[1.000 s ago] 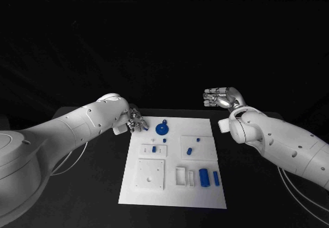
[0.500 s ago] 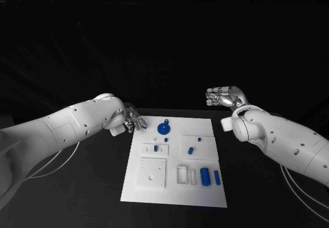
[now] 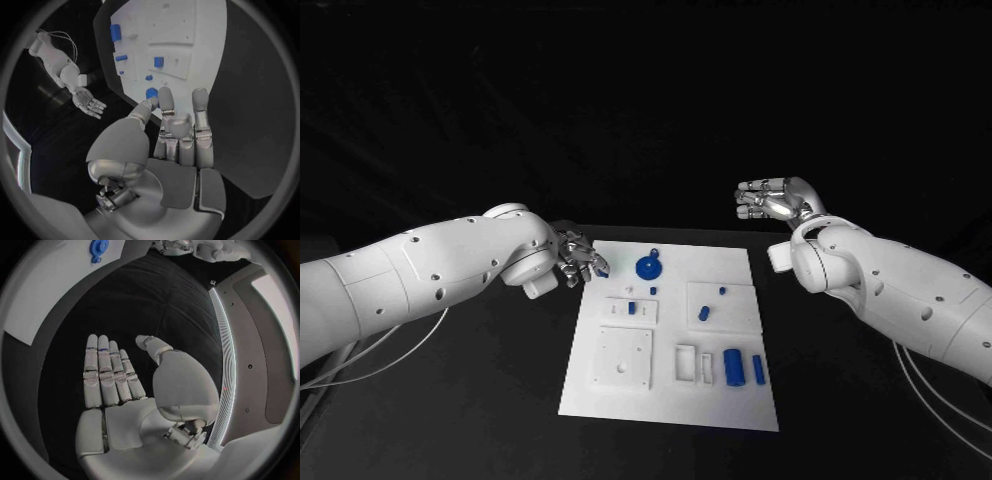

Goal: Assemble the parts on the task board

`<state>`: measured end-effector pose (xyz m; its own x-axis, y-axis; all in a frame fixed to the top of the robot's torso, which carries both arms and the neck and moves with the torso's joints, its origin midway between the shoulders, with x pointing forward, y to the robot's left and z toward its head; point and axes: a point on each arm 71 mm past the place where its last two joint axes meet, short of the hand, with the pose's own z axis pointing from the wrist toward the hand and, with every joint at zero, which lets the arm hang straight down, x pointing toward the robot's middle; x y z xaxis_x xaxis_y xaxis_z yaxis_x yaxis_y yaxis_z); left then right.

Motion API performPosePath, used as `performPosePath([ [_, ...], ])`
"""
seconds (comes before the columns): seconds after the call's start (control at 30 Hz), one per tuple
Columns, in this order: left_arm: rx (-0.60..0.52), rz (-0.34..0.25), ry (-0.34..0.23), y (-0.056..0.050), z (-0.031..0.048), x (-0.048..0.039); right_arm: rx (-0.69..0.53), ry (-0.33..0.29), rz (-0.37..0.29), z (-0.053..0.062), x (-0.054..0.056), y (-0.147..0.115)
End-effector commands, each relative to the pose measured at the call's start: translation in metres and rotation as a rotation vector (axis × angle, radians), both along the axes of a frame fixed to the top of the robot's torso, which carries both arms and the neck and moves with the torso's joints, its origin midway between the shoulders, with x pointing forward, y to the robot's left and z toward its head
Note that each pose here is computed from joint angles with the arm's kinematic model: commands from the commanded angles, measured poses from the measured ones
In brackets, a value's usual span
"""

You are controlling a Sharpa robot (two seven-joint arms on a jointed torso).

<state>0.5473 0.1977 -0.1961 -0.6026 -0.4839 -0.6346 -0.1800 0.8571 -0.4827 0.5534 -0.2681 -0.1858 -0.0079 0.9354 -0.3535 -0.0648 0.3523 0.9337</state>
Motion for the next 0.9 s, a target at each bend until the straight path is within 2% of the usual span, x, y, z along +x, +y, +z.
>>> performPosePath([
  [0.03,-0.021,0.049,-0.035,-0.003,-0.0019,-0.0063,-0.016,0.009,0.034,-0.002,-0.001,0.003],
  [0.23,-0.027,0.045,-0.041,-0.010,-0.0114,-0.0178,-0.051,0.017,0.069,-0.003,-0.001,0.006],
  [0.43,-0.026,0.035,-0.046,-0.017,-0.0226,-0.0252,-0.074,0.022,0.089,-0.004,-0.001,0.007],
  [0.73,0.030,0.002,-0.092,-0.024,-0.0352,-0.0287,-0.083,0.027,0.092,-0.004,-0.002,0.007],
  [0.9,0.054,-0.008,-0.093,-0.025,-0.0423,-0.0310,-0.090,0.035,0.091,-0.004,-0.002,0.006],
])
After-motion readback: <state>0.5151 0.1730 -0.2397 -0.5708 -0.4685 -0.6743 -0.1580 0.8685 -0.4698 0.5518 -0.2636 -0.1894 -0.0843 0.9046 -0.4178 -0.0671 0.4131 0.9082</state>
